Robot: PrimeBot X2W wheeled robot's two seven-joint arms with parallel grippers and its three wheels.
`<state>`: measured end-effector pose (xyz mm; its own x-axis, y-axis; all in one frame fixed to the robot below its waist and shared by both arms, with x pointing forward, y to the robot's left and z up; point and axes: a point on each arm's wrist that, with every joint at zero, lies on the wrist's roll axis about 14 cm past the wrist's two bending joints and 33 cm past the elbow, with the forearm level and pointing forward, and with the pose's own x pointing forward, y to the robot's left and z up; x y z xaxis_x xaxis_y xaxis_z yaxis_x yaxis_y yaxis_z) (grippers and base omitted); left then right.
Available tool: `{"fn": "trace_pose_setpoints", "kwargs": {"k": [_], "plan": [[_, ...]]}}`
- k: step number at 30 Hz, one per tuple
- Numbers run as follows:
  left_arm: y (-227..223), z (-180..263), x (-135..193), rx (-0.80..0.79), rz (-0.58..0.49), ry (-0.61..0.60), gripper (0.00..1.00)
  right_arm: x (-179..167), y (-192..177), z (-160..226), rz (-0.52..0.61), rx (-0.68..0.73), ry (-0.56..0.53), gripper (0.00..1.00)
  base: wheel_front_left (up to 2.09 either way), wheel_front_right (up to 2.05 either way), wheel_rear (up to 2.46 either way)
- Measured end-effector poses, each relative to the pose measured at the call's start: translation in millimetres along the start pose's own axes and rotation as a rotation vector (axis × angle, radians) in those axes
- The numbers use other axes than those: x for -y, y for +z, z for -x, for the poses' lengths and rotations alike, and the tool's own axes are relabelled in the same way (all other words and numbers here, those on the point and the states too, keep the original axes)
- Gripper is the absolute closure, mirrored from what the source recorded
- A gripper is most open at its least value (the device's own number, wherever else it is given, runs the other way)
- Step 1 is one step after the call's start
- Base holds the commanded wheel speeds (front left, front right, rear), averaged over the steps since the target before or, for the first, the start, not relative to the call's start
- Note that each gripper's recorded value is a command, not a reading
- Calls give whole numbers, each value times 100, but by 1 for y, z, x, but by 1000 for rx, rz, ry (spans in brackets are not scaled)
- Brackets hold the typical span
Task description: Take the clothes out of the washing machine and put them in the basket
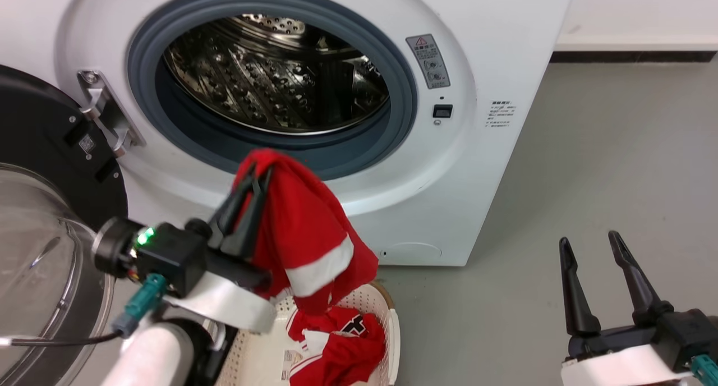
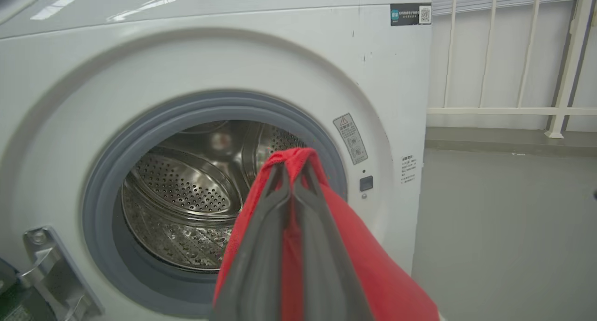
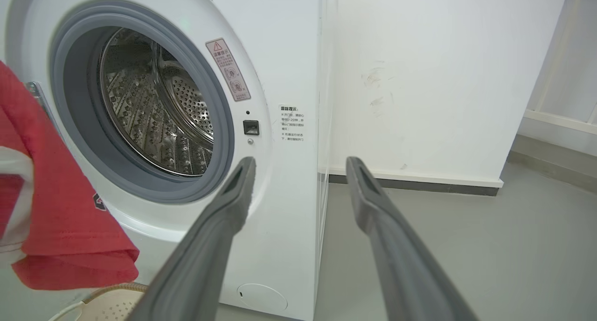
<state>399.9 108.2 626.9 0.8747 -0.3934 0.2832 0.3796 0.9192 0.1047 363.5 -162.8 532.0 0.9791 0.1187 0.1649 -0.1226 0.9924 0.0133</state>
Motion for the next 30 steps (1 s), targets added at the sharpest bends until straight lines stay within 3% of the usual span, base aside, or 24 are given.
{"fn": "trace_pose_setpoints", "kwargs": {"k": [17,30], "plan": [[-197,43,28,-486,207,-35,100,5,-32,-53,23,-40,12,0,0,0,0],[-372,82,42,-931,239,-116,100,31,-101,-87,28,-152,-38,0,0,0,0]]}}
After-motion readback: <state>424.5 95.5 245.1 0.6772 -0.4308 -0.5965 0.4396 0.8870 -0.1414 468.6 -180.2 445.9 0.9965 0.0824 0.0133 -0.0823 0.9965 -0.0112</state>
